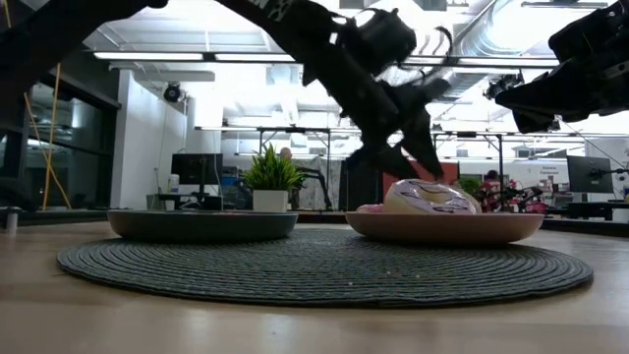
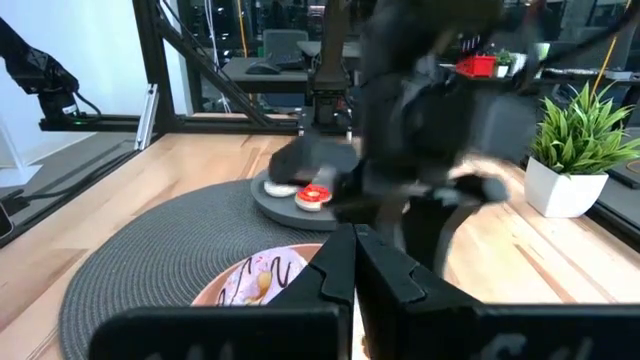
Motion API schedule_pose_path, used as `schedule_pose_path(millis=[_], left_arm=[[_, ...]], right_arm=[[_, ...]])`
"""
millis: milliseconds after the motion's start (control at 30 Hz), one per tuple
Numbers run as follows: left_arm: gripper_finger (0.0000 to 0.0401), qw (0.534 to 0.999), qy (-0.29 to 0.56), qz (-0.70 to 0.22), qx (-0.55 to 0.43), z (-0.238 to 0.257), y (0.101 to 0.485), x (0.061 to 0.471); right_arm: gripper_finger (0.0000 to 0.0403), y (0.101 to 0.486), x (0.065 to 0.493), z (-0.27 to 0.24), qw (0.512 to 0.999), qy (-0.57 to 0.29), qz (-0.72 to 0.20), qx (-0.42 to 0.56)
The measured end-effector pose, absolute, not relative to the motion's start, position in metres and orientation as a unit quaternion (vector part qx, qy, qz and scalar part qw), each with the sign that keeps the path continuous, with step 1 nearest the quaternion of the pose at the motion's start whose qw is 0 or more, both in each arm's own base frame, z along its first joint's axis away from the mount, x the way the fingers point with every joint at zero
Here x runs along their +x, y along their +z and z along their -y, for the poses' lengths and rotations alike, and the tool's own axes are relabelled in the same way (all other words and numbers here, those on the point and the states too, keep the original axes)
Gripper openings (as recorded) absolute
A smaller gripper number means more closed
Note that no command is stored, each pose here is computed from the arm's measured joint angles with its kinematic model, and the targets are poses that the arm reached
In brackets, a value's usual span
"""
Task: Pick & Place donuts
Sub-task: Put the big white donut on the pink plate, then put the small orange donut on the gray plate
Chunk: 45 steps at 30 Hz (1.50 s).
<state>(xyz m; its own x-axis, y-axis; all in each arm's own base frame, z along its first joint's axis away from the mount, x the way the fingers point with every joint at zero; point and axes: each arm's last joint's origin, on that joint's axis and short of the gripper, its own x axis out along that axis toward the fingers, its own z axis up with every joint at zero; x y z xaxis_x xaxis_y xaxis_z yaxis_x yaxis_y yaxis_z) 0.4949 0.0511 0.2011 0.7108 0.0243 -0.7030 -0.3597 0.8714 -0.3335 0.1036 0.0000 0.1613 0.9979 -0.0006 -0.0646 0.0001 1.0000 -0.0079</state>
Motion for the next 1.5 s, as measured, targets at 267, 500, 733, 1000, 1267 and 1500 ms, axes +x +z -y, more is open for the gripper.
schedule_pose_path(millis=[267,500,733,1000,1267,1500], left_arm=[[0.0159,0.928,0.055,-0.331,-0.163,-0.053,0.271,0.469],[0.0159,0.939,0.004,-0.327,-0.101,-0.042,0.334,0.422],[0.0159,0.952,-0.049,-0.280,-0.115,-0.036,0.343,0.362],[0.0159,0.979,-0.048,-0.130,-0.152,-0.027,0.300,0.267],[0.0159,0.983,0.020,0.017,-0.183,-0.022,0.255,0.182],[0.0159,0.977,0.031,0.056,-0.203,-0.017,0.236,0.142]], right_arm=[[0.0000,0.161,0.104,0.000,0.999,0.000,-0.033,-0.004],[0.0000,0.161,0.104,0.000,0.999,0.000,-0.032,-0.004],[0.0000,0.161,0.104,0.000,0.999,0.000,-0.032,-0.004],[0.0000,0.161,0.104,0.000,0.999,0.000,-0.032,-0.004],[0.0000,0.161,0.104,0.000,0.999,0.000,-0.032,-0.004],[0.0000,0.161,0.104,0.000,0.999,0.000,-0.033,-0.004]])
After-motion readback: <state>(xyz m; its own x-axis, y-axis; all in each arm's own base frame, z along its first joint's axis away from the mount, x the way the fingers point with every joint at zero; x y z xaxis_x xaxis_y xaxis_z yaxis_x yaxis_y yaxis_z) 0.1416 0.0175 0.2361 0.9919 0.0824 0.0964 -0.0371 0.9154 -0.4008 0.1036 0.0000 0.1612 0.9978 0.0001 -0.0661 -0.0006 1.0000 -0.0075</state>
